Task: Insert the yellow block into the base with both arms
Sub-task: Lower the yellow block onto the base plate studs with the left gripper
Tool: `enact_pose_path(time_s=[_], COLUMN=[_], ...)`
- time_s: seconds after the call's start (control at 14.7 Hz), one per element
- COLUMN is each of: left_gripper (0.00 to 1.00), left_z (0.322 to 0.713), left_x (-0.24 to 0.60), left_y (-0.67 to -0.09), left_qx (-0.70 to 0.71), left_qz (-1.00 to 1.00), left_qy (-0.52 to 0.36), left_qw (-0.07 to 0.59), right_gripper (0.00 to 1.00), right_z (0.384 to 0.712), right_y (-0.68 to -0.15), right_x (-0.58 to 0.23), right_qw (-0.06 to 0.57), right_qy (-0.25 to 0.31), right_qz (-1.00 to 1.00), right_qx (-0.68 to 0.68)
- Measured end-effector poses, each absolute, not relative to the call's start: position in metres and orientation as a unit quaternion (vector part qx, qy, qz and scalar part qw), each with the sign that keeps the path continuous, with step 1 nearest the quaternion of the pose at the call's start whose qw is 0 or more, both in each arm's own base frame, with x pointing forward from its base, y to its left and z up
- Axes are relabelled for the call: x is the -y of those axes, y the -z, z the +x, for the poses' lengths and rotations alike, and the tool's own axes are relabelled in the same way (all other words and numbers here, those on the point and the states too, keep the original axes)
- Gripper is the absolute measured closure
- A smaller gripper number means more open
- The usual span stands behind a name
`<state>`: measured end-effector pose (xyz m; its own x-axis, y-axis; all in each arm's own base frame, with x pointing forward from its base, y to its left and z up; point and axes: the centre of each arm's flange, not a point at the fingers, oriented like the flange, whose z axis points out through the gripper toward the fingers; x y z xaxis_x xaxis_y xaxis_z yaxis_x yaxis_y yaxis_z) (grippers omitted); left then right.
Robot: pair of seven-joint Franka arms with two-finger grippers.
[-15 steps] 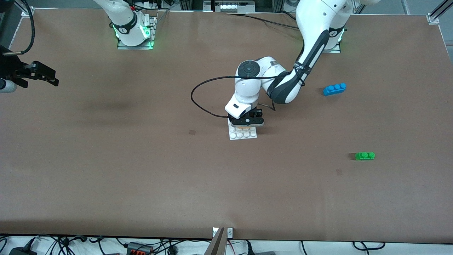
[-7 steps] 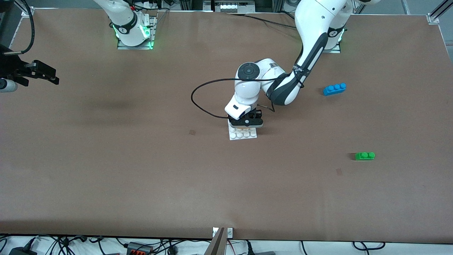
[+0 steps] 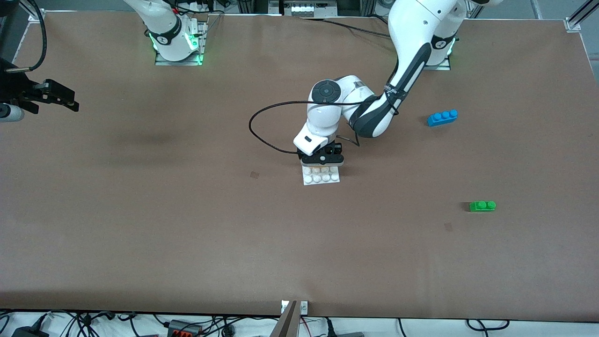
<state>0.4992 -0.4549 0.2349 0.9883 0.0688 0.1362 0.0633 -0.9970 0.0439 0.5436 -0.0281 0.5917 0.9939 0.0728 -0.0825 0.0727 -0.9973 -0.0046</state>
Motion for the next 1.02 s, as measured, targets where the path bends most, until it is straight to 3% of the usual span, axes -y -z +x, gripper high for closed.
enact_pose_path(time_s=[1.02], left_gripper=[0.31], left_z=[0.496], left_x=[0.447], left_y=[-0.229], left_qx=[-0.038], left_qz=[0.998], left_qy=[-0.054], left_qw=[0.021], right_gripper=[0.0], right_z=[0.544], right_y=[-0.592], right_x=[0.027], right_qw=[0.001], right_qy=[-0.041], right_qz=[-0.998], right_qx=[0.038])
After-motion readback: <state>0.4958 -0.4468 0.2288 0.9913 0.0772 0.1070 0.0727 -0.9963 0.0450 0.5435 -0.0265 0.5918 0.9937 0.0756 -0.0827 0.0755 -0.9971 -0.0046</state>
